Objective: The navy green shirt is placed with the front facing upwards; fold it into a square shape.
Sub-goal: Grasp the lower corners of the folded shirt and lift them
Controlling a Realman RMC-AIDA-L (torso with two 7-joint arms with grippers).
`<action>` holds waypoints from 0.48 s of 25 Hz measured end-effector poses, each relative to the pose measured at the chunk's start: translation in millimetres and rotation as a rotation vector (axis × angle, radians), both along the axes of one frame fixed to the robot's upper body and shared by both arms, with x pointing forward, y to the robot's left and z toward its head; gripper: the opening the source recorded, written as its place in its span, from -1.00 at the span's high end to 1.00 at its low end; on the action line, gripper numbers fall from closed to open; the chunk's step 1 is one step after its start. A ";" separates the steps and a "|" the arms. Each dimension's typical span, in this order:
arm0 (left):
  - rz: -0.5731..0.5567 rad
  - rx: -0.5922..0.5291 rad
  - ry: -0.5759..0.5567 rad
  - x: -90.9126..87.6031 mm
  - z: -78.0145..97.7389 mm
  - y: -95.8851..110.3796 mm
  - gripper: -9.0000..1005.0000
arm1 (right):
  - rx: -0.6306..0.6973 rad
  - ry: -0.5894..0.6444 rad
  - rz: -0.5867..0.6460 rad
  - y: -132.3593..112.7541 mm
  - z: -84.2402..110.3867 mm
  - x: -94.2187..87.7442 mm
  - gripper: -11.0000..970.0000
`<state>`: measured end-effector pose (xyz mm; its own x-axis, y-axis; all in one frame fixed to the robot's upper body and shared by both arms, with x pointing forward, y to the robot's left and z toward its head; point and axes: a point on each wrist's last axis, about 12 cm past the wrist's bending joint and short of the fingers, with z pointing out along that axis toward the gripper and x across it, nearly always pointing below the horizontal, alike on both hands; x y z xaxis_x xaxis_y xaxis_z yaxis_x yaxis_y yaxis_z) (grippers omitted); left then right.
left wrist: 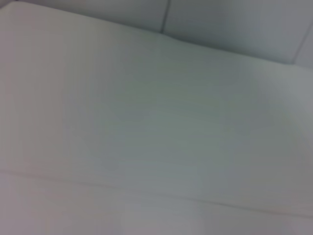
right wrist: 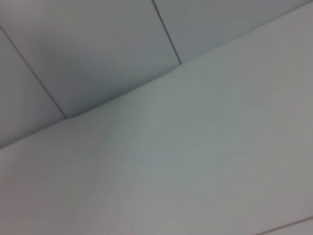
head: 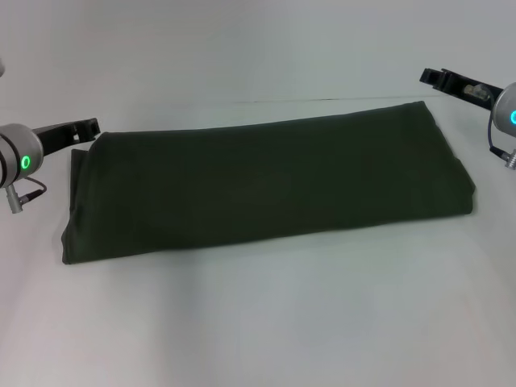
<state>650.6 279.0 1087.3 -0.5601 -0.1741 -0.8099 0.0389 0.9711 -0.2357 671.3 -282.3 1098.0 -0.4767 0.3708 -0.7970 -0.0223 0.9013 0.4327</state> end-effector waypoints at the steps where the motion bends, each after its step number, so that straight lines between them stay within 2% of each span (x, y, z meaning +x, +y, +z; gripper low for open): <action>1: 0.007 -0.005 -0.001 -0.5 -0.5 1.1 0.71 | 0.006 -0.004 -0.005 -1.1 0.0 -0.3 0.34; 4: 0.021 -0.031 -0.001 -4.5 -1.9 6.6 0.53 | 0.039 -0.010 -0.019 -6.4 0.4 -1.9 0.09; 7: -0.021 -0.095 0.021 -13.9 -0.3 13.9 0.34 | 0.086 -0.005 0.008 -14.8 0.6 -7.3 -0.16; 10: -0.084 -0.200 0.053 -27.3 4.7 23.8 -0.14 | 0.161 0.010 0.059 -29.5 2.5 -17.4 -0.46; 12: -0.137 -0.279 0.090 -38.2 9.1 34.4 -0.29 | 0.198 0.024 0.095 -38.3 1.8 -26.2 -0.65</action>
